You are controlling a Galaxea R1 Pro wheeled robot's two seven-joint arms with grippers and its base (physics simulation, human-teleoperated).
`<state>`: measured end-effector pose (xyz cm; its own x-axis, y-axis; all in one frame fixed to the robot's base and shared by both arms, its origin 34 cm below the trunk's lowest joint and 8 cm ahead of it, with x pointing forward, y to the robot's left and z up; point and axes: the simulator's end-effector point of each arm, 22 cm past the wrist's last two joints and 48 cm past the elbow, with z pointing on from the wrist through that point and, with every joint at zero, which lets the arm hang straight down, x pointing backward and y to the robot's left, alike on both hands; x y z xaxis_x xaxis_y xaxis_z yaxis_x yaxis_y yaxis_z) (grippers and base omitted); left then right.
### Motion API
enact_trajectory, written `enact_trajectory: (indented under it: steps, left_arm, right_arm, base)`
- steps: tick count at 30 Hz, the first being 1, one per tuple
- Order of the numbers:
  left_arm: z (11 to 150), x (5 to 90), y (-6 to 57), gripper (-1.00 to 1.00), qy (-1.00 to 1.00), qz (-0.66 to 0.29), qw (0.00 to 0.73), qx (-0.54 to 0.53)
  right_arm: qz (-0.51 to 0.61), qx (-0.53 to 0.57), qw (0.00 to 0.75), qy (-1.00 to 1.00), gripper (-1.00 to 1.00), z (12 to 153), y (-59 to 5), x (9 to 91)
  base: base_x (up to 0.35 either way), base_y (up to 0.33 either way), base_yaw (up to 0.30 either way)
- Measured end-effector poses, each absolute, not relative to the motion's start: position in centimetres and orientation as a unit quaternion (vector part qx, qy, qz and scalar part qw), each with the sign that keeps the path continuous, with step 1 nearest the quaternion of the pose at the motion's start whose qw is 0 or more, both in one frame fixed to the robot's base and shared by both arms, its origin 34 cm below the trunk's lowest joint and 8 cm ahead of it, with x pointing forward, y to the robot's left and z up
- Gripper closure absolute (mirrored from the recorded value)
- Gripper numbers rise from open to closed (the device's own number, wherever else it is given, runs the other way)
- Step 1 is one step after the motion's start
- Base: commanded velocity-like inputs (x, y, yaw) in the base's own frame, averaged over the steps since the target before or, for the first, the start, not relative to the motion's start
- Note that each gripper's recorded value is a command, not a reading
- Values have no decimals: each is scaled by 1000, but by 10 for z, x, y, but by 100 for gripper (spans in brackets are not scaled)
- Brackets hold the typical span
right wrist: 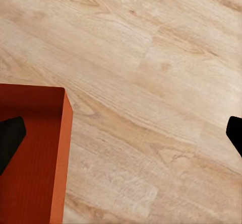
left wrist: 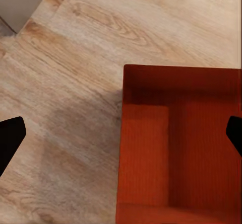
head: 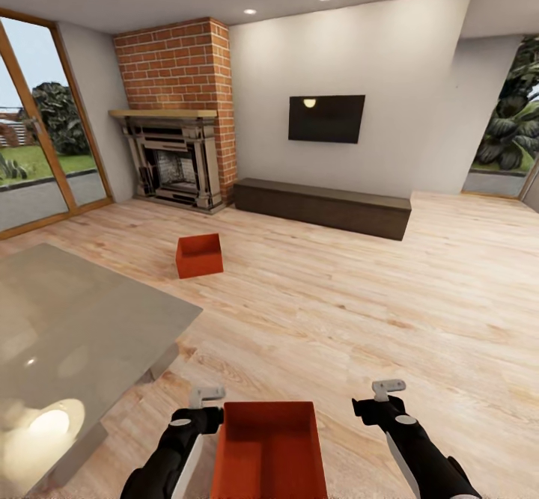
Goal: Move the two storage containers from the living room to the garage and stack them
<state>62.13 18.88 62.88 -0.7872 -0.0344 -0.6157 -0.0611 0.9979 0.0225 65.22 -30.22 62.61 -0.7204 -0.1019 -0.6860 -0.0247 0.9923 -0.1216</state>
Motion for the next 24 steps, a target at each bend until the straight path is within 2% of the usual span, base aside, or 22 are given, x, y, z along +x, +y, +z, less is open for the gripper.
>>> enact_trajectory:
  steps: [6,11,24]
  left_arm:
    - [623,619,191,-100,947,21,321,-25]
    - [612,607,187,-100,957,19,287,-22]
    - [600,599,188,-100,964,21,265,-20]
  right_arm:
    - [-47,-35,351,934,-100,609,-297,640]
    - [-45,-36,319,946,-100,585,-296,619]
    - [-45,-36,305,951,-100,572,-296,610]
  base:
    - [0,0,0]
    - [0,0,0]
    - [0,0,0]
